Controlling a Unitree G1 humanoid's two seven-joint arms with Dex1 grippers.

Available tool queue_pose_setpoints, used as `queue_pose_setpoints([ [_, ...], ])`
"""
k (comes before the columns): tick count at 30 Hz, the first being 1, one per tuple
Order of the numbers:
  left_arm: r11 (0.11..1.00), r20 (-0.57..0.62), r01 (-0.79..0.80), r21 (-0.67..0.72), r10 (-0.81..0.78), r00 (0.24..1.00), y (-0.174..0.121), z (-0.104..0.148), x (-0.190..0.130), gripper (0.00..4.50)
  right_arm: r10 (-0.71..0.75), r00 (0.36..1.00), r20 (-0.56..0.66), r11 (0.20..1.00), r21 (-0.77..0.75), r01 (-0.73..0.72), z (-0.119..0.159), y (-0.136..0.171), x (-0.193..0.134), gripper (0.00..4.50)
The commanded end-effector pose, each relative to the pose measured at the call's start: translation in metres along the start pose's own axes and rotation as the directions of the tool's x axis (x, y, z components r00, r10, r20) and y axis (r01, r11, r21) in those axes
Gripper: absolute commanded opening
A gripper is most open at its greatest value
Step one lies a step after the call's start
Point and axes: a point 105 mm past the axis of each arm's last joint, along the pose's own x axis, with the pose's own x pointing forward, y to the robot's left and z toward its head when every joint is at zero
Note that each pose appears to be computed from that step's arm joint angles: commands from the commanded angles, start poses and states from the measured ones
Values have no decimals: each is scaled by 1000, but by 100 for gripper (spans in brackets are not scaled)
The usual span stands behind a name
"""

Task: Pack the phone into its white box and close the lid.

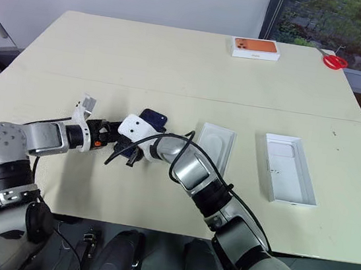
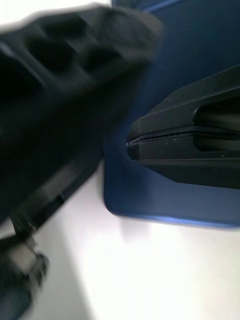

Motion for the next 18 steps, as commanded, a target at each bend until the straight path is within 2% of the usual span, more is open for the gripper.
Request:
queue_pose_setpoints([
  [1,1000,-116,28,-6,-29,993,-4,-23,7,450,-39,999,30,999,-9,39,7,-12,-12,0],
  [5,1000,-113,10,-8,-11,994,0,-20,4,450,-64,997,44,998,-9,64,15,-26,-34,0],
  [10,1000,-126,20,10,-18,992,-4,-22,4,450,-122,992,-25,992,-40,121,2,-43,-53,0],
  [18,998,-170,51,33,-45,984,-13,-30,12,450,-146,984,-103,988,-68,139,-19,-51,-53,0],
])
